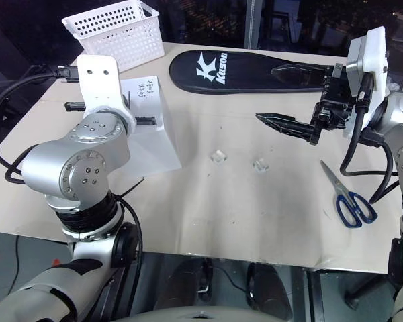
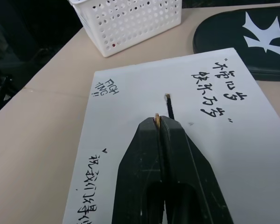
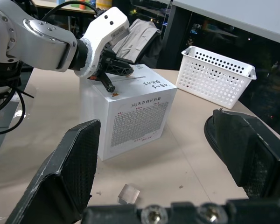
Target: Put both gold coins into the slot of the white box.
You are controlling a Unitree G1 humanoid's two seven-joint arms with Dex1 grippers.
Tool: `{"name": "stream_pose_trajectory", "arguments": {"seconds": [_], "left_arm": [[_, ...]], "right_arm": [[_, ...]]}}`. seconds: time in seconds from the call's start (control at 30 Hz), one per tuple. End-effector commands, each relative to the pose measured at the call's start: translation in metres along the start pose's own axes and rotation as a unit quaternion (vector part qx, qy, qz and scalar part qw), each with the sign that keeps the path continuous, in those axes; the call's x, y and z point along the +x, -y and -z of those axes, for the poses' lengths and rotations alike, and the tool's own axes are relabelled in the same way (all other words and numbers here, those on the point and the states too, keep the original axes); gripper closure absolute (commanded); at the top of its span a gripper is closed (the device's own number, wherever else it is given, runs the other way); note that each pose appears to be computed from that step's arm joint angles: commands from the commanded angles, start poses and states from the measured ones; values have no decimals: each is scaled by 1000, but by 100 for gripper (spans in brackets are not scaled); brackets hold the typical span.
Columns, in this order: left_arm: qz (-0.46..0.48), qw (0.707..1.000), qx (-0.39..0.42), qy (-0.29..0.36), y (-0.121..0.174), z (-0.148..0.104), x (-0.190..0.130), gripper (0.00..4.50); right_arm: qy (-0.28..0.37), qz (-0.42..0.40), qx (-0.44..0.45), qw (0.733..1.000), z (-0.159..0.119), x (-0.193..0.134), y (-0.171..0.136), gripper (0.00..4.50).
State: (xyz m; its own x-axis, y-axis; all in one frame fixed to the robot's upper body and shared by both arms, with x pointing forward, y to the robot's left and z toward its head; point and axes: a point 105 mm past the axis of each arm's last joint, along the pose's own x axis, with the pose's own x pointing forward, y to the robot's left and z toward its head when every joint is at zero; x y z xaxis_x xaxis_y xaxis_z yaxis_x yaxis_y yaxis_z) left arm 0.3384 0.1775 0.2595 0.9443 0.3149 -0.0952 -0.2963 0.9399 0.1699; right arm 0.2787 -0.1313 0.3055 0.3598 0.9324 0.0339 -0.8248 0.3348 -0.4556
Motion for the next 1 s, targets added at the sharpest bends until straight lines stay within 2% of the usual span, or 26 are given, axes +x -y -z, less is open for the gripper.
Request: {"name": "stream_pose_trajectory", "arguments": {"seconds": [0.03, 0.7, 1.0], "left_arm": [[19, 1000, -6, 3, 4, -3, -3, 450], [36, 999, -34, -8, 12, -3, -2, 450], [-6, 998, -58, -27, 6, 1, 1, 450]], "right_arm": [[7, 6, -27, 1000, -12, -5, 1, 35], [-1, -2, -21, 1000, -8, -10, -3, 35], [-2, -12, -16, 1000, -8, -12, -4, 35]]}}
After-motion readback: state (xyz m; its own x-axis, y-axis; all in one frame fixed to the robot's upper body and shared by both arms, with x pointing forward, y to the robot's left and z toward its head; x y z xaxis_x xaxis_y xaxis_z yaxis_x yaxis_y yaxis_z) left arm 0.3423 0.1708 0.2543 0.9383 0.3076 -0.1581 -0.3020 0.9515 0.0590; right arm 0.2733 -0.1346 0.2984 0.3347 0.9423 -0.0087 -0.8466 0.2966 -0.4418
